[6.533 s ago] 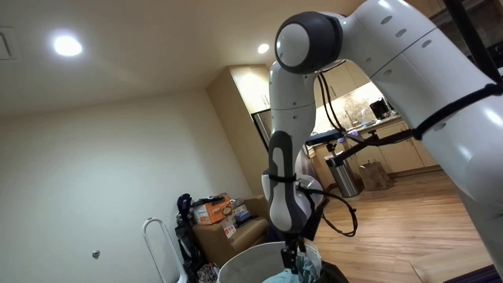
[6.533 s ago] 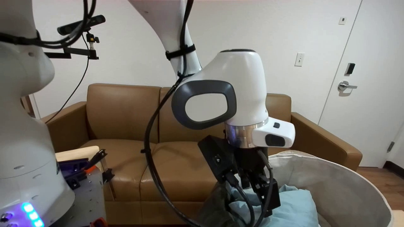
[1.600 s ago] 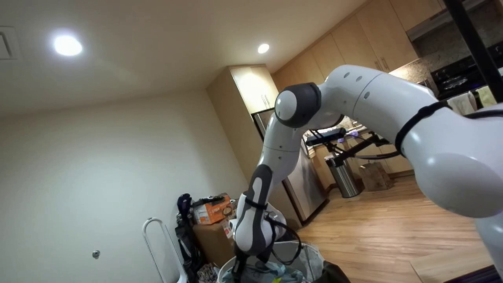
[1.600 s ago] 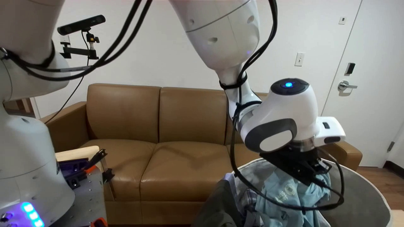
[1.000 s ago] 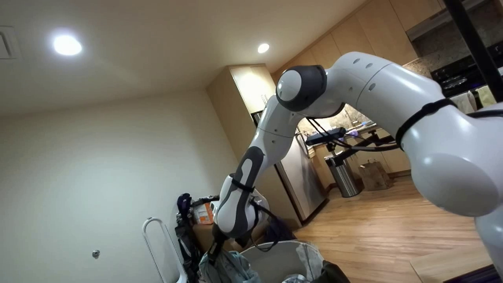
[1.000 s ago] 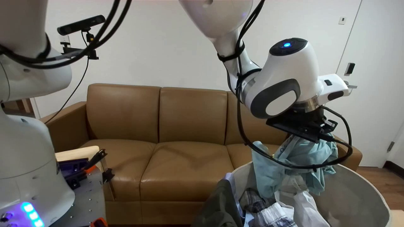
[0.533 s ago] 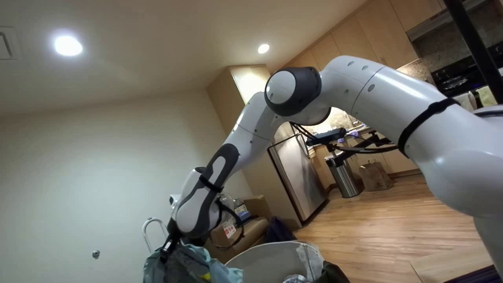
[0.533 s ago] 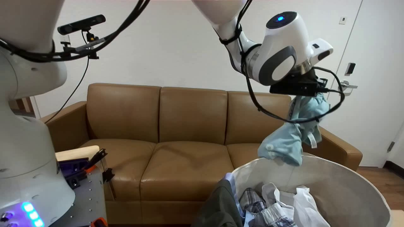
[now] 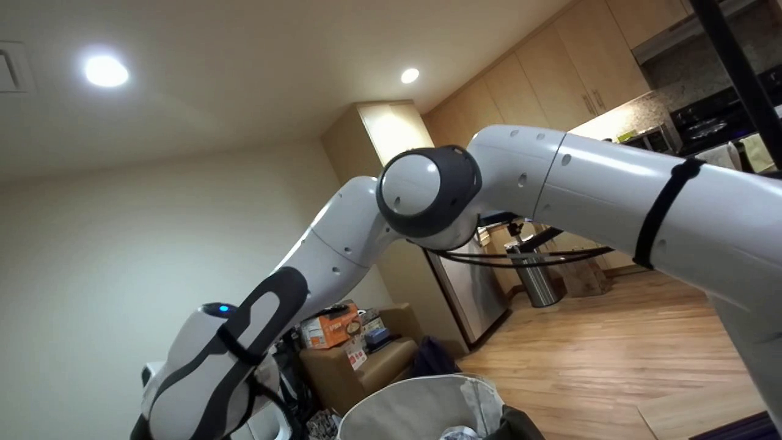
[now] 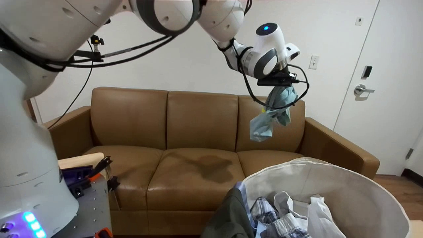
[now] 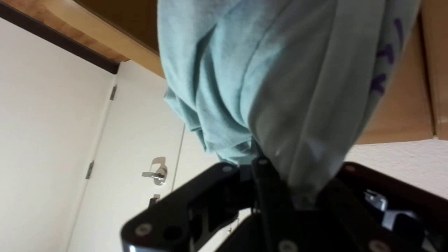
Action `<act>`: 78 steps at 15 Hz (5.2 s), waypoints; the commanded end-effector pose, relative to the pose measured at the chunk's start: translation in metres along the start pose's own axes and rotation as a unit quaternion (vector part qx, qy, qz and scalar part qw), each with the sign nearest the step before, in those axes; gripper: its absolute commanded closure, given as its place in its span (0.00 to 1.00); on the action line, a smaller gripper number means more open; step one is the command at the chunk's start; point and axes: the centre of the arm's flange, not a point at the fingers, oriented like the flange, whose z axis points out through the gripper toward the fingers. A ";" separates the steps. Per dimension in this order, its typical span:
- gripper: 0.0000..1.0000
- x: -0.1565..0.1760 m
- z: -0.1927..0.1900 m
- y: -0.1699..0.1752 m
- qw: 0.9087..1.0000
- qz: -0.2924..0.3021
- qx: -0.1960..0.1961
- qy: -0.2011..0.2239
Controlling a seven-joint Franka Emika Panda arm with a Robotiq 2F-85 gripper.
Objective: Take the clothes from the bag and put them on the couch
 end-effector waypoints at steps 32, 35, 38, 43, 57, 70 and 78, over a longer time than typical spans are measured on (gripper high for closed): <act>0.91 -0.197 0.093 -0.325 0.940 0.018 0.273 -0.203; 0.92 -0.208 0.067 -0.356 0.919 0.011 0.328 -0.217; 0.90 -0.206 0.087 -0.368 0.929 0.020 0.304 -0.212; 0.92 -0.230 0.086 -0.383 0.917 -0.022 0.310 -0.249; 0.92 -0.309 0.099 -0.447 0.840 -0.151 0.314 -0.416; 0.58 -0.300 0.126 -0.482 0.862 -0.116 0.370 -0.327; 0.08 -0.264 0.123 -0.438 0.881 -0.112 0.325 -0.326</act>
